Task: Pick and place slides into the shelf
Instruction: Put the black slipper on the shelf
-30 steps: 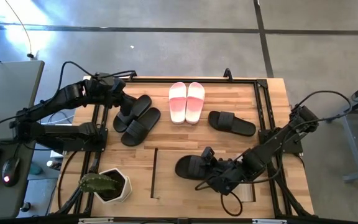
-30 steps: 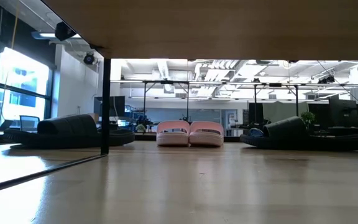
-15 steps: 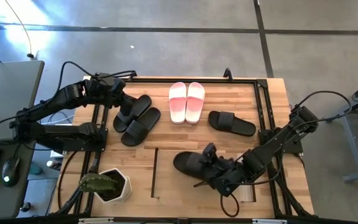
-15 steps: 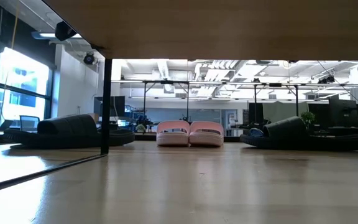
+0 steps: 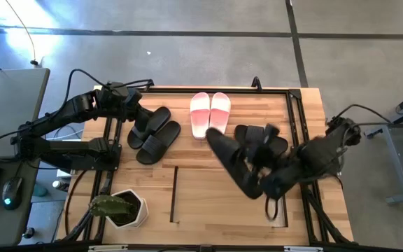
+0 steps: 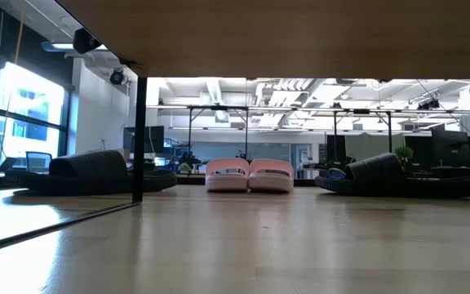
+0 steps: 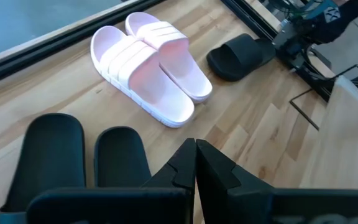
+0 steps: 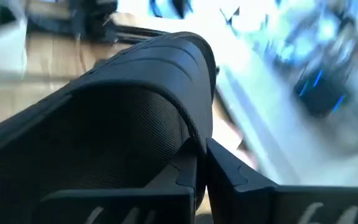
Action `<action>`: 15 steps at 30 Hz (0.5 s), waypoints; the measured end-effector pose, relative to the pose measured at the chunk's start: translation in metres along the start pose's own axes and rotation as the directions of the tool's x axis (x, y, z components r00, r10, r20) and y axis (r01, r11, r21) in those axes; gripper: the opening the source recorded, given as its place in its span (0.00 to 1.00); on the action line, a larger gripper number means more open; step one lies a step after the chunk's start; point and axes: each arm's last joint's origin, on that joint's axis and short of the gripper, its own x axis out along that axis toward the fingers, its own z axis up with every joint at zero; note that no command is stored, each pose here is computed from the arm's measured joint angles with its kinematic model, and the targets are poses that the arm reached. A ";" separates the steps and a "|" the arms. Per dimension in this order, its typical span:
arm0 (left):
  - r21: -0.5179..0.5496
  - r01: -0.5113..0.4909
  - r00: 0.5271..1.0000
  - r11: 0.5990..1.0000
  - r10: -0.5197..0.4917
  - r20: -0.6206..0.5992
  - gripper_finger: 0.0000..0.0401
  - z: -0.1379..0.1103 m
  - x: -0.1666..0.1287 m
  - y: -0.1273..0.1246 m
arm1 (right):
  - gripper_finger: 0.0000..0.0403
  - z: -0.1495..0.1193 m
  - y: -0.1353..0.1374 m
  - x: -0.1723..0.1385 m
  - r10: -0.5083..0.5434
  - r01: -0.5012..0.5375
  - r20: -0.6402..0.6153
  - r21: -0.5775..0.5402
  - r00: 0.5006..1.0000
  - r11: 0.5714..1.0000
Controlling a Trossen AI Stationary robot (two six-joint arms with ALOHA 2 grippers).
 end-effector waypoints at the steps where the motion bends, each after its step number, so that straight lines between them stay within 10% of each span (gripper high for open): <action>1: 0.007 0.001 1.000 1.000 -0.001 0.000 0.00 0.000 0.000 0.000 | 0.00 0.003 -0.010 -0.004 0.015 -0.012 -0.032 0.089 0.999 0.996; 7: 0.061 0.010 1.000 0.998 -0.010 -0.004 0.00 0.000 0.000 0.000 | 0.00 0.008 -0.022 -0.012 0.181 -0.112 -0.139 0.403 0.974 0.908; 15: 0.076 0.011 1.000 0.997 -0.011 -0.004 0.00 0.000 0.000 0.000 | 0.00 -0.019 0.026 0.012 0.196 -0.083 -0.317 0.338 0.928 0.937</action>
